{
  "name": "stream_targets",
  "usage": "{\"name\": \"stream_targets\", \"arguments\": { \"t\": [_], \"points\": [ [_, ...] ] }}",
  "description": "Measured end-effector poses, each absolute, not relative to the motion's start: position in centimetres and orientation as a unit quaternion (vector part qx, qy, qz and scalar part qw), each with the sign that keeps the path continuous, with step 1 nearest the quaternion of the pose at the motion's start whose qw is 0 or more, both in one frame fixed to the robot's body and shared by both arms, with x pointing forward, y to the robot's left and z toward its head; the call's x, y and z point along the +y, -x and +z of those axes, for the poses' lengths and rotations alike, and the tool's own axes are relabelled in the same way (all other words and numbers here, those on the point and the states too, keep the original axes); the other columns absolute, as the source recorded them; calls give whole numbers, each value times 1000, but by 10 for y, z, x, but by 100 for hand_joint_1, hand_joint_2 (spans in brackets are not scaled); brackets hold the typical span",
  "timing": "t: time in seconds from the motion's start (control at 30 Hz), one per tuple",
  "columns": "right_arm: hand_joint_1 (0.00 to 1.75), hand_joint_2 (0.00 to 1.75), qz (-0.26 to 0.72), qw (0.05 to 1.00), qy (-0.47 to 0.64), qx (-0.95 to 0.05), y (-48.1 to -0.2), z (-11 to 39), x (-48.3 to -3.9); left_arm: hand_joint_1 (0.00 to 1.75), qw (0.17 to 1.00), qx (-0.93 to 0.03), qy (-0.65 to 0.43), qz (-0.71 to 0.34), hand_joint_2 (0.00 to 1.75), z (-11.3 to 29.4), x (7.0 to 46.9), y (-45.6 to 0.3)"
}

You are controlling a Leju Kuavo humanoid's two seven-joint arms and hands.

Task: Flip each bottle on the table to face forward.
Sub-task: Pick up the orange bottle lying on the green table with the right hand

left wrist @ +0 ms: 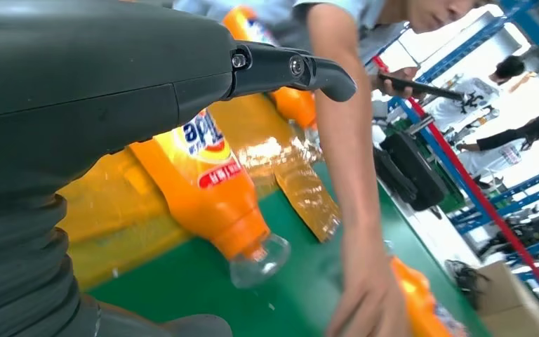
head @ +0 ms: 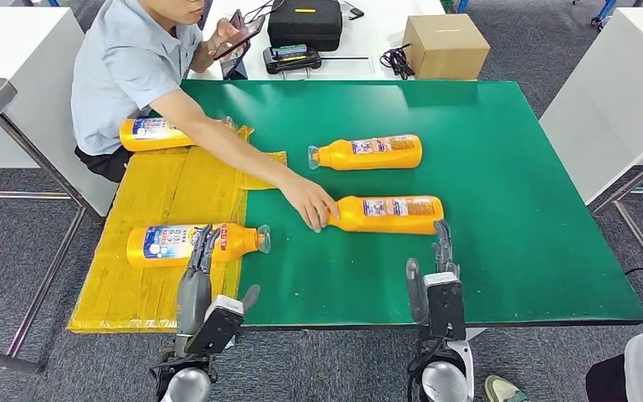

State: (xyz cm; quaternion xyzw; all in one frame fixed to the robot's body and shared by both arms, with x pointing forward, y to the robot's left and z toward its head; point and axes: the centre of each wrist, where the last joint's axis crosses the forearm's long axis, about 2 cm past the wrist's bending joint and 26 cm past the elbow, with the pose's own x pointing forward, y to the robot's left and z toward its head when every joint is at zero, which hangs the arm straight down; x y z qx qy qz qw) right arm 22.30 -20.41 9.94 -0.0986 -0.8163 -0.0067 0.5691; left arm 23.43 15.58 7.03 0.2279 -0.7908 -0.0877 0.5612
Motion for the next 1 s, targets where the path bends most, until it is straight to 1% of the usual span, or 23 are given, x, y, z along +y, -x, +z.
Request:
{"name": "stream_targets", "arguments": {
  "t": [0.17,0.27,0.33,0.57,0.67,0.8,1.0],
  "points": [
    [0,175,78,514,237,-821,-220,99,-216,0,586,-795,-155,-25,175,77,150,-228],
    [0,175,137,471,318,-811,-216,97,-223,0,587,-801,-122,2,175,84,145,-220],
    [0,175,164,451,351,-804,-212,95,-228,0,581,-806,-111,11,175,89,141,-214],
    [0,175,191,443,374,-793,-207,91,-236,0,567,-818,-95,26,175,100,136,-204],
    [0,175,214,444,386,-780,-206,90,-238,0,570,-815,-88,51,175,102,136,-200],
    [0,175,267,470,384,-748,-204,86,-246,0,592,-800,-52,83,175,107,139,-192],
    [0,175,365,488,392,-689,-218,79,-276,0,613,-785,-2,96,175,110,144,-188]
  ]
}}
